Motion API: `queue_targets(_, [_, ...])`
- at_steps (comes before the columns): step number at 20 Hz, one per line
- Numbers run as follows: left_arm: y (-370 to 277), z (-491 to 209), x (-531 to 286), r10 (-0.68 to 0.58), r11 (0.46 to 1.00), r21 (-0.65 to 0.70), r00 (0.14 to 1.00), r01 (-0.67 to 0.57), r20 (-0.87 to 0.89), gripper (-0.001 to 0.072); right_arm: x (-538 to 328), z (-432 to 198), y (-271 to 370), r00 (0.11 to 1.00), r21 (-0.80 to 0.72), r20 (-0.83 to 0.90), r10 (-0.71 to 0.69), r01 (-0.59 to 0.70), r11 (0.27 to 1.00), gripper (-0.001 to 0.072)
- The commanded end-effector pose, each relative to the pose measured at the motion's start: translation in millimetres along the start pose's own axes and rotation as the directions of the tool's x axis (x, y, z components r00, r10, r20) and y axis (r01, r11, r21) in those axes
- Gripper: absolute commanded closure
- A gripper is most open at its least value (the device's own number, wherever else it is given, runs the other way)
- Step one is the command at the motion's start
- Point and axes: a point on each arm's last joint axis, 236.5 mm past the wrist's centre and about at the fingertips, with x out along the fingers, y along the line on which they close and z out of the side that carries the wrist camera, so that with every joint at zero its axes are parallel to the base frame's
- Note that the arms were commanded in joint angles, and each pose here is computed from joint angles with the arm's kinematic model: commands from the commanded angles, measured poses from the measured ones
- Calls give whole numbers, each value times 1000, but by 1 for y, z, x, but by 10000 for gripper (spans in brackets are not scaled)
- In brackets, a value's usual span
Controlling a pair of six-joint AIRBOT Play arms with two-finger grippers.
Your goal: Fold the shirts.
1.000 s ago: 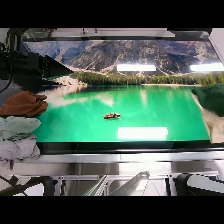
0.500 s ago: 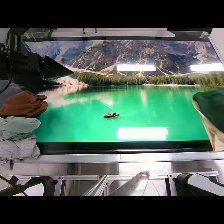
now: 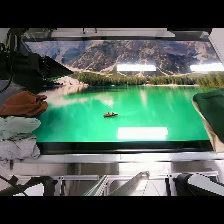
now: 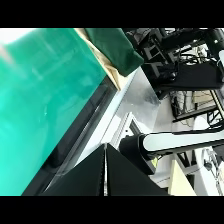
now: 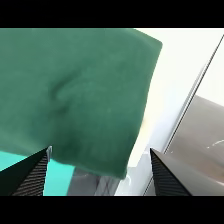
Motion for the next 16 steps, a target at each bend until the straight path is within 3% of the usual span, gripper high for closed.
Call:
queue_targets(1, [-2,2,0,-8,1000,3,1000,8,6,692,-35,19,9,985,-18,157,69,-67,998,9])
queue_targets(4, [-9,8,-3,-1,999,38,1000,0,11,692,-81,14,27,947,-124,257,190,-163,979,9])
queue_targets(7, [-25,21,-10,15,994,109,999,-18,32,691,-121,-16,68,895,-286,262,361,-285,915,10])
queue_targets(8, [-30,26,-13,28,990,137,999,-33,39,693,-131,-32,87,876,-343,235,421,-331,879,81])
queue_targets(9, [-32,31,-16,54,988,142,997,-60,47,697,-138,-51,109,859,-401,188,477,-376,835,432])
queue_targets(10, [-29,34,-19,97,985,142,994,-103,49,699,-144,-71,132,839,-454,138,527,-419,787,674])
queue_targets(13, [-6,22,-31,280,950,140,960,-280,19,700,-156,-150,191,798,-609,-51,601,-502,614,684])
queue_targets(16, [-3,-25,-26,311,947,88,950,-308,-18,699,-153,-255,215,785,-720,-255,565,-544,431,686])
